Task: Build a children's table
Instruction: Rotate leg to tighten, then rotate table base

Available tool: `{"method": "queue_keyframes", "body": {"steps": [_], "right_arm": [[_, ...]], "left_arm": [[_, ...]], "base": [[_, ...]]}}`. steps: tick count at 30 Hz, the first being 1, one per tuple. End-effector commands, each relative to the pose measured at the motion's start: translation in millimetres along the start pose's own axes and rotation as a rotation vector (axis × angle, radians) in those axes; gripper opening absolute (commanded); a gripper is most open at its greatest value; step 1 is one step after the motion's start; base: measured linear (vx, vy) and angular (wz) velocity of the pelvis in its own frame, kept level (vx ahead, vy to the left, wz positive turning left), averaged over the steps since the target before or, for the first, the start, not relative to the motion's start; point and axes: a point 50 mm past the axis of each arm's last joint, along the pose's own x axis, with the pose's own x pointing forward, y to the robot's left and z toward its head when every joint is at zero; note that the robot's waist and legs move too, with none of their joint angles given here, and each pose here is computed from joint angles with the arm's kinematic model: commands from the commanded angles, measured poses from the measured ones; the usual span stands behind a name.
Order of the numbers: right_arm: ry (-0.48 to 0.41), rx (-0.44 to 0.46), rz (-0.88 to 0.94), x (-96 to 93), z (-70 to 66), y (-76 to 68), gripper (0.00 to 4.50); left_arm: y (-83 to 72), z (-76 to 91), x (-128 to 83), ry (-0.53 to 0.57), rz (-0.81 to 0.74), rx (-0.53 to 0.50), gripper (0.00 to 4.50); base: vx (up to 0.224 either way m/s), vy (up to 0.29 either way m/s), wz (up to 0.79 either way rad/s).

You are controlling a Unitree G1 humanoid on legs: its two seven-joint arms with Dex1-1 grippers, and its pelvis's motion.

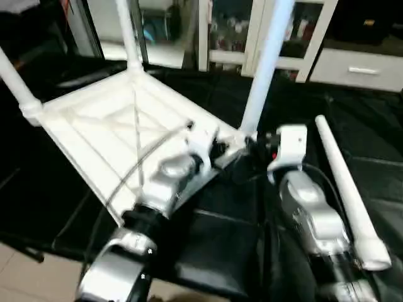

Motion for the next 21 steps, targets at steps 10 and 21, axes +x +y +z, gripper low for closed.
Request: {"method": "queue_keyframes", "body": {"steps": [10, 21], "right_arm": [[0.103, -0.117, 0.514, -35.4, 15.0, 30.2, 4.17], [0.169, -0.145, 0.604, -39.8, 15.0, 29.0, 4.17]], "left_arm": [[84.0, 14.5, -129.6, 0.116, 0.213, 0.224, 1.4], [129.0, -8.1, -219.6, 0.508, 0.603, 0.237, 1.4]], "base": [[0.0, 0.0, 0.0], [0.0, 0.0, 0.0]]}}
